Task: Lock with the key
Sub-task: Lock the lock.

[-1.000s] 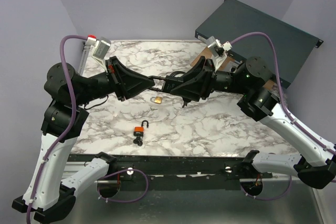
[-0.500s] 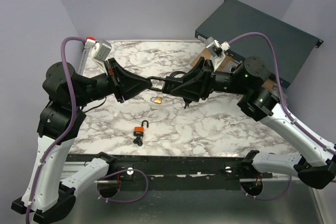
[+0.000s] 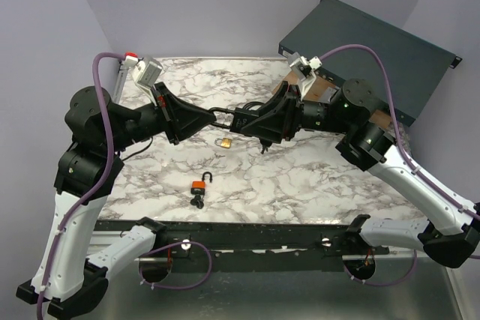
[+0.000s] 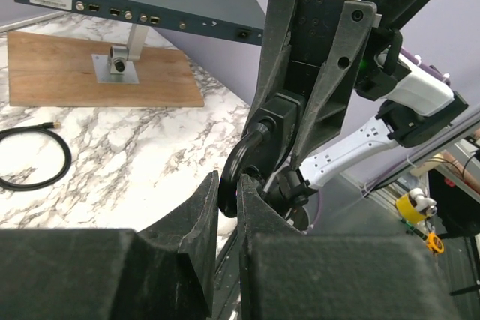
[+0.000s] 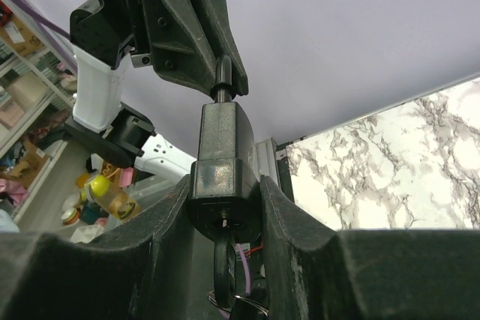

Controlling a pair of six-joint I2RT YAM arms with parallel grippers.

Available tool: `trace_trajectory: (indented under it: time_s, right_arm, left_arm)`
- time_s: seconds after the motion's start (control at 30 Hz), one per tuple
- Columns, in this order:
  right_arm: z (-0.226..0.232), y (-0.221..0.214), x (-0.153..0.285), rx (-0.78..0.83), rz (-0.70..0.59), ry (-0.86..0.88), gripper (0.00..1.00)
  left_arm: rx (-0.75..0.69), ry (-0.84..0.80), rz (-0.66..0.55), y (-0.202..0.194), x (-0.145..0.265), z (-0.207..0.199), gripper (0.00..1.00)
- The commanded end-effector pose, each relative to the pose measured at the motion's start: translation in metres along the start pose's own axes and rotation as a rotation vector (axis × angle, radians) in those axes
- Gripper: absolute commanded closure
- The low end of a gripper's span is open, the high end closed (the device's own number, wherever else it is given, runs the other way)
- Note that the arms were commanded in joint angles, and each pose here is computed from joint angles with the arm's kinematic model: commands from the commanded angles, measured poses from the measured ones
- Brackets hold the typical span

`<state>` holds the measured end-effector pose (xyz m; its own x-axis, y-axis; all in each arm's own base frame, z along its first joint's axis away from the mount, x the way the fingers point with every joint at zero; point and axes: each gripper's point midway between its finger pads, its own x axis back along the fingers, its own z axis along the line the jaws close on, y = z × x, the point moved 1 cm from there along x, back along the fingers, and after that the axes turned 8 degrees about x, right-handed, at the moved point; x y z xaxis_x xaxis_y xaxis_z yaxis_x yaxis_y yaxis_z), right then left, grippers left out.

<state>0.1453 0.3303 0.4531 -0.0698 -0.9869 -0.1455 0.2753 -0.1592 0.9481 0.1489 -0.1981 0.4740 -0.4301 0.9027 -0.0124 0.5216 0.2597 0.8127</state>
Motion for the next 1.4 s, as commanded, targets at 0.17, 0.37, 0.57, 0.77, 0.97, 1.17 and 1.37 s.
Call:
trace_trajectory:
  time_s: [0.17, 0.37, 0.57, 0.77, 0.97, 1.17, 1.37]
  right_arm:
    - [0.022, 0.029, -0.002, 0.036, -0.068, 0.076, 0.99]
    - [0.02, 0.028, -0.003, 0.023, -0.061, 0.07, 0.99]
    - [0.014, 0.027, -0.001, 0.036, -0.046, 0.023, 0.99]
    - [0.016, 0.033, 0.002, 0.054, -0.056, 0.01, 0.99]
    - [0.013, 0.031, 0.003, 0.048, -0.044, -0.012, 0.99]
    - [0.012, 0.03, 0.002, 0.045, -0.041, -0.013, 0.99]
    - [0.011, 0.03, 0.0, 0.04, -0.04, -0.011, 0.99]
  left_arm:
    - [-0.025, 0.041, 0.029, -0.007, -0.009, 0.012, 0.84]
    - [-0.043, 0.076, 0.021, -0.006, -0.011, 0.015, 0.88]
    - [-0.073, 0.169, 0.005, -0.006, -0.007, 0.027, 0.88]
    - [-0.094, 0.2, -0.019, 0.0, 0.0, 0.026, 0.71]
    - [-0.116, 0.223, -0.04, 0.007, 0.007, 0.023, 0.69]
    - [-0.114, 0.223, -0.038, 0.006, 0.006, 0.024, 0.71]
    - [-0.111, 0.209, -0.021, 0.004, 0.001, 0.025, 0.77]
